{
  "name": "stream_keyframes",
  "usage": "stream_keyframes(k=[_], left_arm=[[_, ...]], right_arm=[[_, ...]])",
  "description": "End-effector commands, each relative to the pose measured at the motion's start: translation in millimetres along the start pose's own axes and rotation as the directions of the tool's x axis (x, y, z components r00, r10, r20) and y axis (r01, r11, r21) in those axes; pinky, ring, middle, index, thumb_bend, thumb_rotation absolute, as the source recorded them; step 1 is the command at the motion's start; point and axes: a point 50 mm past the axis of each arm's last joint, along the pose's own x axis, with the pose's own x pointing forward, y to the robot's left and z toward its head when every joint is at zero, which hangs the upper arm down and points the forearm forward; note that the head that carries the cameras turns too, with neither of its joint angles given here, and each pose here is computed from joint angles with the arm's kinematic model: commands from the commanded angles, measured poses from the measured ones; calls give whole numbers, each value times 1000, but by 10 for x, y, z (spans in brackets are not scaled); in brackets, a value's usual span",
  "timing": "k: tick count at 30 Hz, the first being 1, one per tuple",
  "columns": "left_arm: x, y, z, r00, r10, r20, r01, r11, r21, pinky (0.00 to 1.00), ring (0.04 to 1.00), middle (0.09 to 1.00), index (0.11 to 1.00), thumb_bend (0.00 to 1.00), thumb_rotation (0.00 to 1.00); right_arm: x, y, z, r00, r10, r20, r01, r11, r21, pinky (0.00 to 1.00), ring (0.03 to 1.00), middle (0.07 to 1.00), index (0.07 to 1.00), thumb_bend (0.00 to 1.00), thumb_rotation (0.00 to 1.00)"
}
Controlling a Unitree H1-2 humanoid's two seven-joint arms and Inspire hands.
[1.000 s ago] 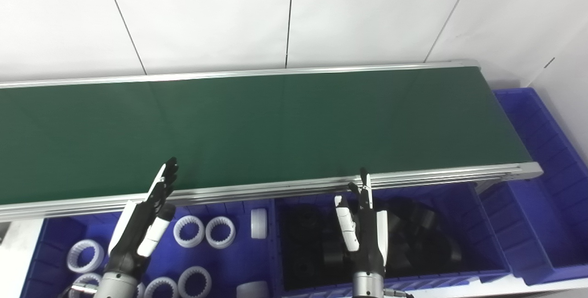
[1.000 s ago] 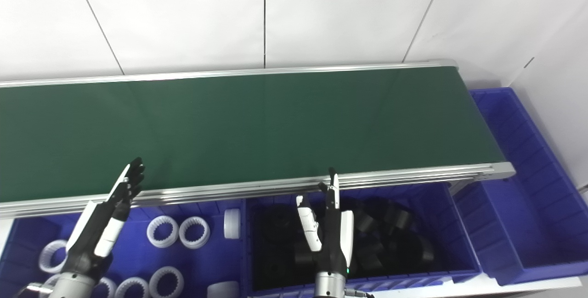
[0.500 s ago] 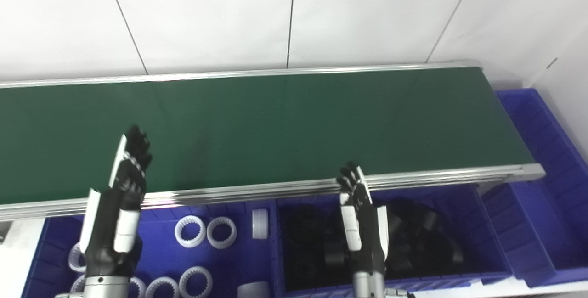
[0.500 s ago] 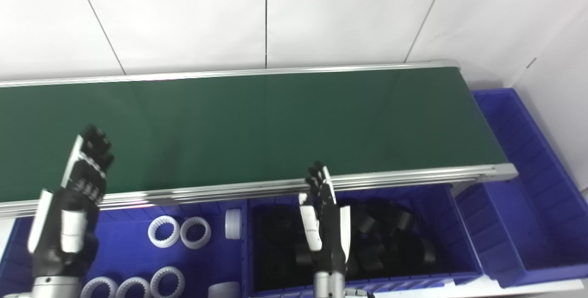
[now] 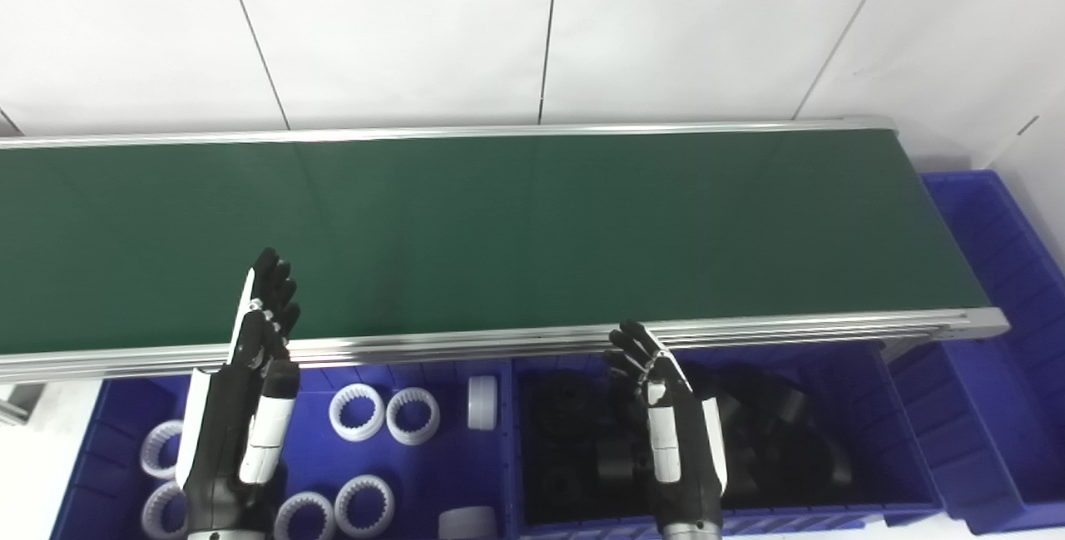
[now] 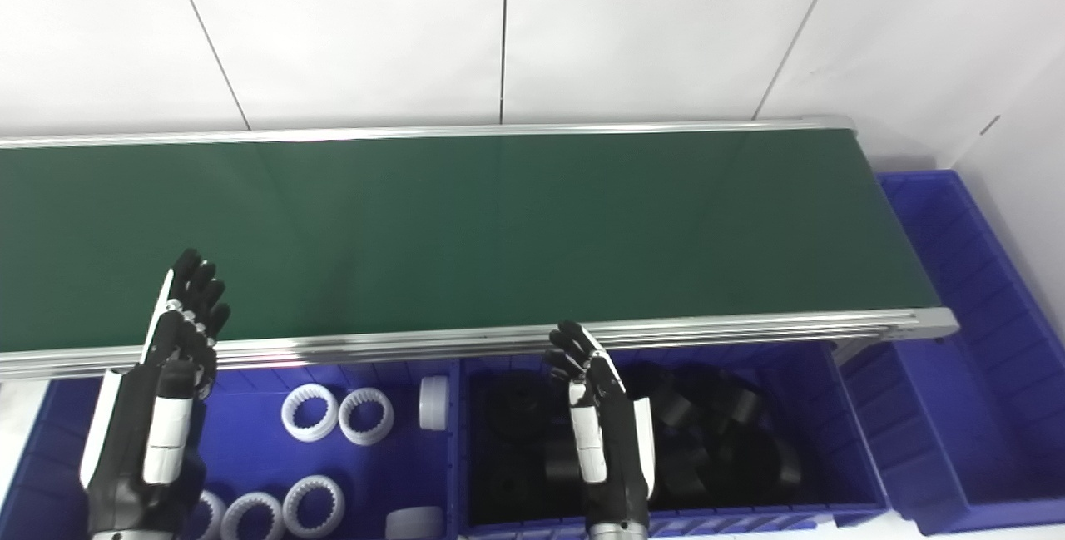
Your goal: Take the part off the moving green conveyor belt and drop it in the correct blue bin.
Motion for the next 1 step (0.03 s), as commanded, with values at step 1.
stream_keyframes(k=[1], left_arm=[[-25, -9, 122, 997, -8, 75, 7, 1000, 5, 1000, 1000, 1000, 1000, 623, 923]], right_arm=[[-20, 15, 122, 999, 4, 50, -5, 1000, 26, 774, 782, 818, 839, 808, 981]])
